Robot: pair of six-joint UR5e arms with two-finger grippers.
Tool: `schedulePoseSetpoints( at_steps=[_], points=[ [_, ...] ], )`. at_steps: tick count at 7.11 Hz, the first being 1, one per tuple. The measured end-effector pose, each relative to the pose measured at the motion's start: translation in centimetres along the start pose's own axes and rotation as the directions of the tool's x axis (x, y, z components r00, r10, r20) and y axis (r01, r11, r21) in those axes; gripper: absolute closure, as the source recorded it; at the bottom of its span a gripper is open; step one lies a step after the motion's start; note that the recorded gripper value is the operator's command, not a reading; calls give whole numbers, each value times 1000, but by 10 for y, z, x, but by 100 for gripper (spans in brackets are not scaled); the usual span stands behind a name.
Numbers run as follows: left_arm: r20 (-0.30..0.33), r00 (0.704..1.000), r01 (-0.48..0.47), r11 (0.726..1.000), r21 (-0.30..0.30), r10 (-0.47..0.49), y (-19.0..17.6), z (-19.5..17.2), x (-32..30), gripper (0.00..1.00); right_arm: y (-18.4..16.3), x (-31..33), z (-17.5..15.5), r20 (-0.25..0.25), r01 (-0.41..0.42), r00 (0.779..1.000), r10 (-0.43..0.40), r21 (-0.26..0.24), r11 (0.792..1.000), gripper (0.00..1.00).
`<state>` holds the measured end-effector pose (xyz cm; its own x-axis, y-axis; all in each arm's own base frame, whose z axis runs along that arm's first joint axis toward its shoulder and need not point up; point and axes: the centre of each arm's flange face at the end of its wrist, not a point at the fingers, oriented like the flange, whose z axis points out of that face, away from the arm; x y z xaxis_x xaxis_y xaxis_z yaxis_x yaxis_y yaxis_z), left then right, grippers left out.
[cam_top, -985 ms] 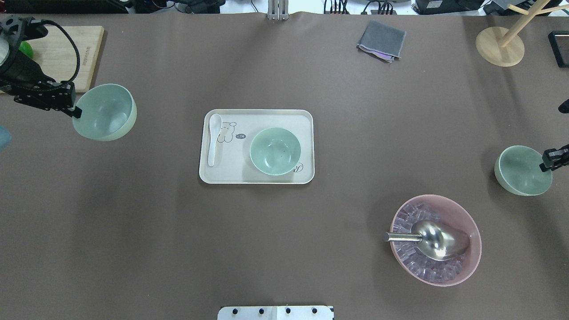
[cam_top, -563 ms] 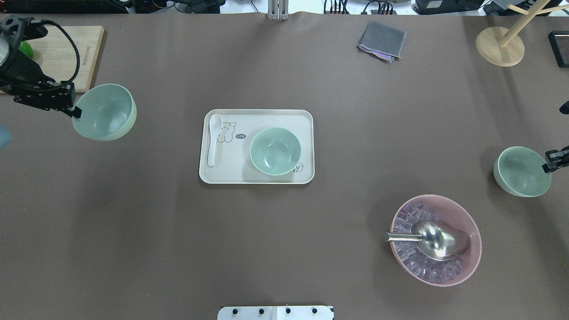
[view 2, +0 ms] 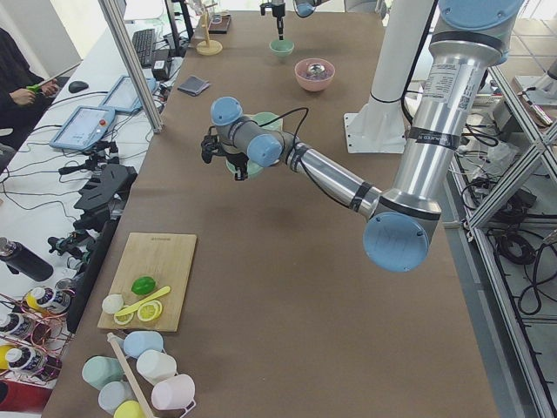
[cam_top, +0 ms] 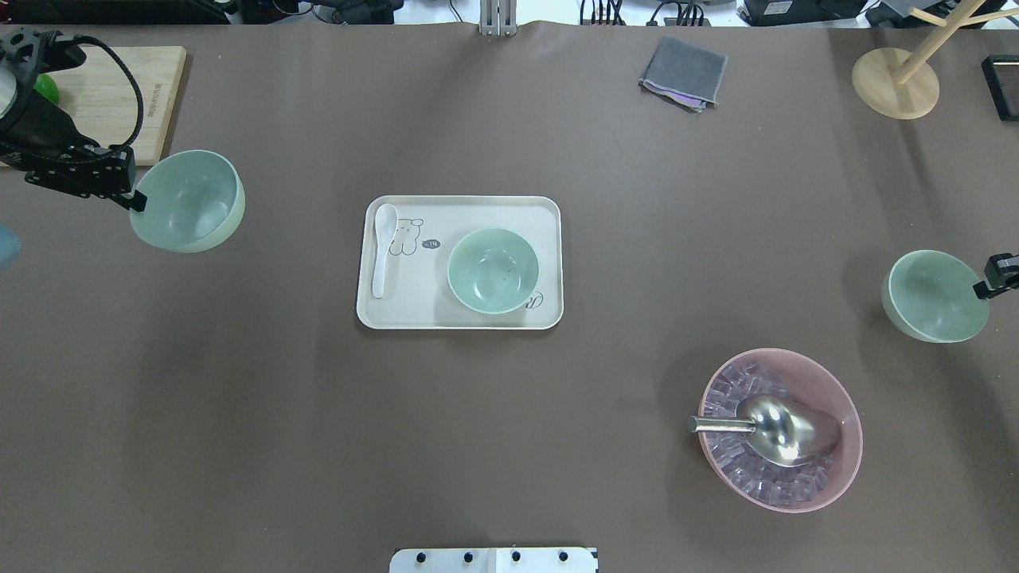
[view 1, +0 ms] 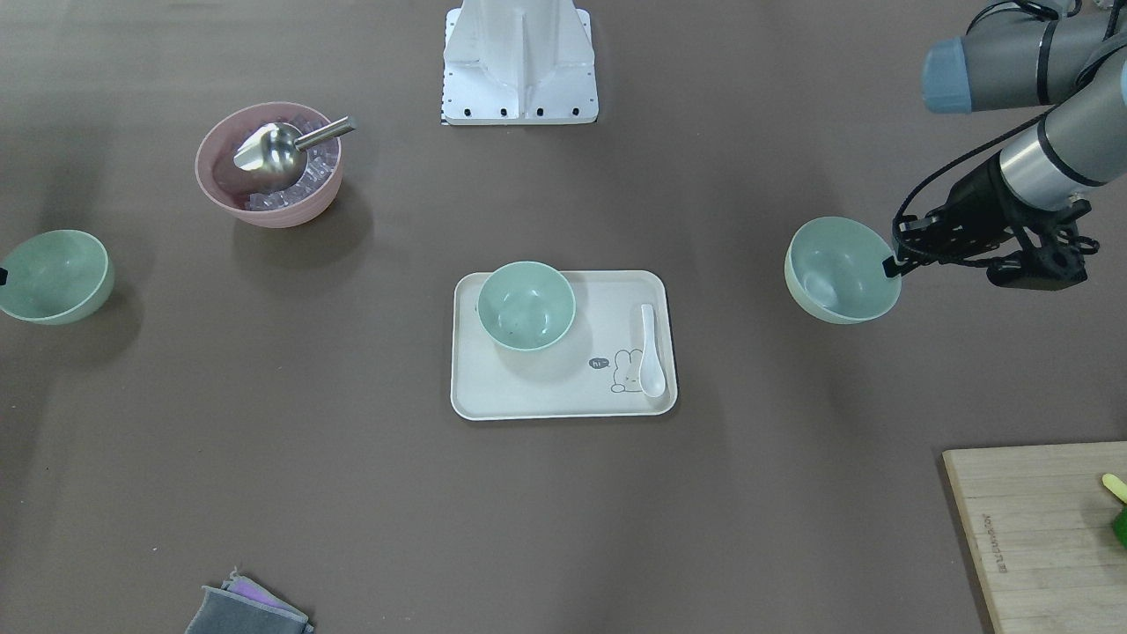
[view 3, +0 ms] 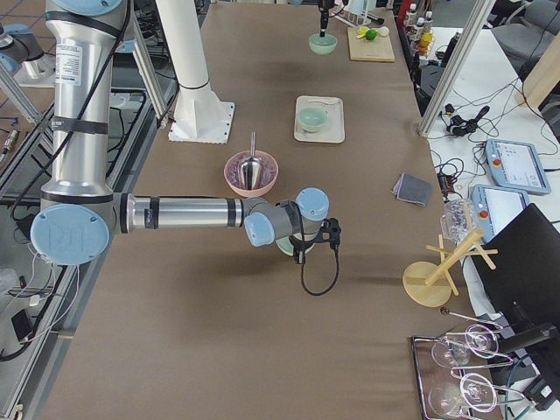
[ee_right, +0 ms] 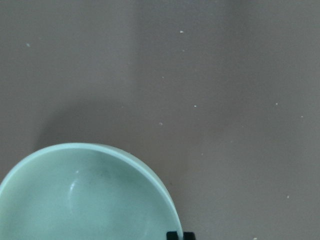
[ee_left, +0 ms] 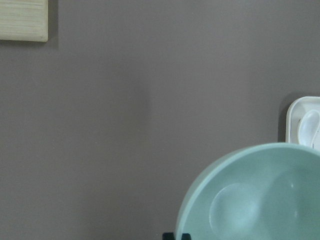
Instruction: Stack green bowls together
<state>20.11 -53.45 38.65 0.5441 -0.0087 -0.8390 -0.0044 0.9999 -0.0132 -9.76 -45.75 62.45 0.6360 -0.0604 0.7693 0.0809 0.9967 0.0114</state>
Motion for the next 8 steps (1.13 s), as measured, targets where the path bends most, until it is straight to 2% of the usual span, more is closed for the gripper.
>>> schedulePoseSetpoints(
  at_steps=[1,3,5,8],
  points=[
    [-9,1000,22,1000,6,-22,-4,-3,12,100,-2,-4,-15,17,2,1000,-2,24,1000,100],
    [-32,996,88,996,9,-87,-10,5,74,100,-6,-16,-34,31,15,999,-17,60,998,100],
    [-17,992,126,992,15,-126,2,41,151,100,-11,-24,-41,34,21,999,-24,73,997,100],
    [-5,981,192,981,33,-192,10,61,235,100,-20,-34,-49,9,-9,1000,8,71,997,100]
  ],
)
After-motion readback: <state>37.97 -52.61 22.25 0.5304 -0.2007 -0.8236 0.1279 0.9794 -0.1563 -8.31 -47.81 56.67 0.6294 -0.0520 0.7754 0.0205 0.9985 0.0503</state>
